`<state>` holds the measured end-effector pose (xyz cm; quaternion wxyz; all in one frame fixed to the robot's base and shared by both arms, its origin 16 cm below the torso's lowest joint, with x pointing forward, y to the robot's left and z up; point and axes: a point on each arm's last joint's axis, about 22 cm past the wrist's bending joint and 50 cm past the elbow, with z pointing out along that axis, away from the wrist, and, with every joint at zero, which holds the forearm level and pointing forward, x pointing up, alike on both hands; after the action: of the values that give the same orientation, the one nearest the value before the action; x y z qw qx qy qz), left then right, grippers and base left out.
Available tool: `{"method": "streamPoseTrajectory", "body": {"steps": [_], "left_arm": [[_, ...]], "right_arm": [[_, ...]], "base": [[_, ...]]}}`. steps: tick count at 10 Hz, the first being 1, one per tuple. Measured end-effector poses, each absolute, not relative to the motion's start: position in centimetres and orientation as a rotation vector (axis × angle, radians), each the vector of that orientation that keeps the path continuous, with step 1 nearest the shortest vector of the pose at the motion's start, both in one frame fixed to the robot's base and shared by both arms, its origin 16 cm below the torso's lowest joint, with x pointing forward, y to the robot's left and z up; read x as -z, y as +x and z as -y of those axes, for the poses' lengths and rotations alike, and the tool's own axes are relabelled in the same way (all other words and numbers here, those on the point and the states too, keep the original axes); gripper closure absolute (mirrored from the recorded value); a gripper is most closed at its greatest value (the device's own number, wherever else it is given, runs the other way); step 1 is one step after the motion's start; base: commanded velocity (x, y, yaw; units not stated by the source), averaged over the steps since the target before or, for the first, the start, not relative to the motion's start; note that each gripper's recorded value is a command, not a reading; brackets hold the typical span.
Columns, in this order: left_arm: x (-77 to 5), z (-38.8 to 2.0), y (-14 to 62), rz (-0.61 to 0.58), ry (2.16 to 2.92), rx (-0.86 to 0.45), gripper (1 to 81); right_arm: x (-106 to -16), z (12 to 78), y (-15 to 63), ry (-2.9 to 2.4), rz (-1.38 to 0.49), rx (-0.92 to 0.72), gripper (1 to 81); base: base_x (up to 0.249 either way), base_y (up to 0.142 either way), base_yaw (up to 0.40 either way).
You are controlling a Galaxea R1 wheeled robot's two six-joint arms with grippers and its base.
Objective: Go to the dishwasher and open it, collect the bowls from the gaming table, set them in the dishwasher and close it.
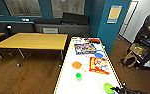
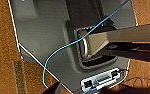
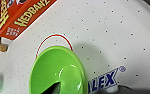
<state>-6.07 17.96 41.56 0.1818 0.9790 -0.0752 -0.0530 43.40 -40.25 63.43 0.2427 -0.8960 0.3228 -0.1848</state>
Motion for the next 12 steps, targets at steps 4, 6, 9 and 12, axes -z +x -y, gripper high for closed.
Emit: {"method": "streamPoseTrajectory", "body": {"steps": [4, 6, 9, 12], "left_arm": [[-41.6, -18.0, -6.1, 0.212, 2.764, 0.15, 1.0], [-41.6, -18.0, -6.1, 0.213, 2.764, 0.15, 1.0], [-41.5, -18.8, -6.1, 0.215, 2.774, 0.155, 1.0], [-41.4, -19.6, -6.0, 0.211, 2.784, 0.157, 1.0]], "right_arm": [[-63.2, 39.2, 43.6, -2.435, -0.881, 0.5, 1.0], [-63.3, 39.2, 43.8, -2.417, -0.896, 0.513, 81.1], [-63.3, 39.2, 43.5, -2.392, -0.904, 0.543, 81.1], [-63.3, 38.4, 42.5, -2.372, -0.899, 0.531, 81.1]], "base": [[0.0, 0.0, 0.0], [0.0, 0.0, 0.0], [0.0, 0.0, 0.0], [0.0, 0.0, 0.0]]}}
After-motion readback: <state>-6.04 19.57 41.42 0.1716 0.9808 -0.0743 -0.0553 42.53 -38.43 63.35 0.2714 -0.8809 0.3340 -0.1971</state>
